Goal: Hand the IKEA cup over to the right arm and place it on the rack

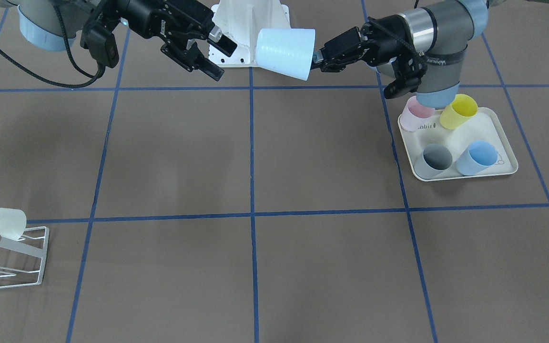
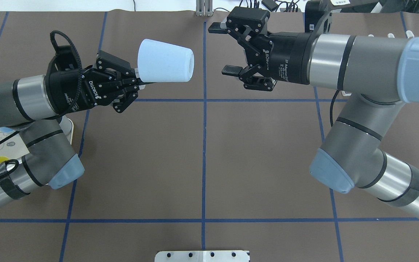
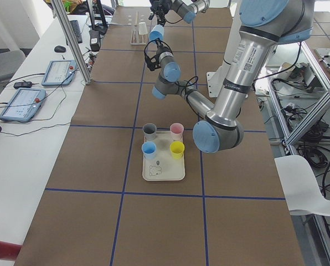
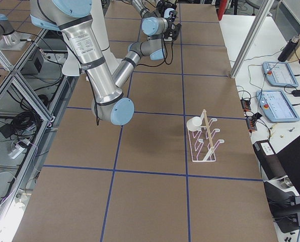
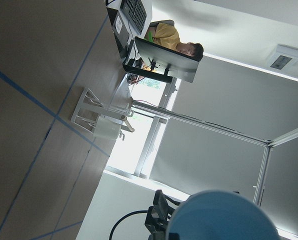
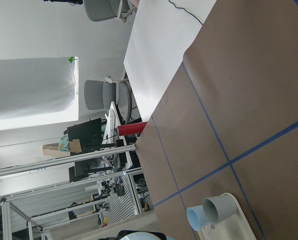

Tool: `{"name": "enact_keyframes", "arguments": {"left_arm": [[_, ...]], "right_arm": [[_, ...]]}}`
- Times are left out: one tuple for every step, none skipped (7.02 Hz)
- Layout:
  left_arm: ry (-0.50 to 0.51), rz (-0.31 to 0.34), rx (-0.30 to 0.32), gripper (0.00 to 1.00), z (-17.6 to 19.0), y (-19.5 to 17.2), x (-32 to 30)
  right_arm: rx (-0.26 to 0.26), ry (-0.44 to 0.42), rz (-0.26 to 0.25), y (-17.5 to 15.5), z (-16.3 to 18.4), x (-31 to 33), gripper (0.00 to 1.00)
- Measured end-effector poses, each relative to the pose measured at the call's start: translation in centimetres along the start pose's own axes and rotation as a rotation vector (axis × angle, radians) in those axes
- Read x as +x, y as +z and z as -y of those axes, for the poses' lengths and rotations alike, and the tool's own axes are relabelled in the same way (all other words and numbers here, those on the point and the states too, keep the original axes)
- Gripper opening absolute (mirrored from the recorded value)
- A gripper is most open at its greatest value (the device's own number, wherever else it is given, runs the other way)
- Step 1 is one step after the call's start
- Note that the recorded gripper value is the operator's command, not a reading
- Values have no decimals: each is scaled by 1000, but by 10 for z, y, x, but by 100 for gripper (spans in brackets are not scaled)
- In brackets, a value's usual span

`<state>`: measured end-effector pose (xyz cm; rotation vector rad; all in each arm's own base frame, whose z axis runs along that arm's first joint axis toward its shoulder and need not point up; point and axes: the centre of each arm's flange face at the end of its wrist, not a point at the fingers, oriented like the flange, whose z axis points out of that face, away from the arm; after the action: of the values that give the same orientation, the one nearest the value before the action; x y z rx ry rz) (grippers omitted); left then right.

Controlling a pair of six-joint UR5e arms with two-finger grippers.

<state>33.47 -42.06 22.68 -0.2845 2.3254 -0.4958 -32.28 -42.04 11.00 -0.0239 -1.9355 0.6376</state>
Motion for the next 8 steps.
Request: {"name": "enact_keyframes", "arguments": {"left_arm": [[-16,-18,-16,0,1,1,-1],[-23,-28,-29,0,-1,5,0],[-28,-31,-39,0,-4,11,0],[-32,-28,-44,0,-5,17,-2],[-33,-26,-48,0,-5,23,-3],[-34,-26,-52,0,-6,28,-3],[-35,-25,-56,0,-7,32,-3],[-37,-26,-62,0,-8,37,-3]], "right_arm": [[-31,13,18,-3,-4,-1,98],[-49,16,24,-4,-6,-2,98],[-57,17,26,-4,-7,-2,98],[-61,19,26,-4,-7,-2,98],[-68,22,24,-4,-8,-2,98],[-73,23,23,-4,-9,-2,98],[-79,26,25,-4,-10,-2,98],[-85,31,29,-4,-11,-2,97]]}}
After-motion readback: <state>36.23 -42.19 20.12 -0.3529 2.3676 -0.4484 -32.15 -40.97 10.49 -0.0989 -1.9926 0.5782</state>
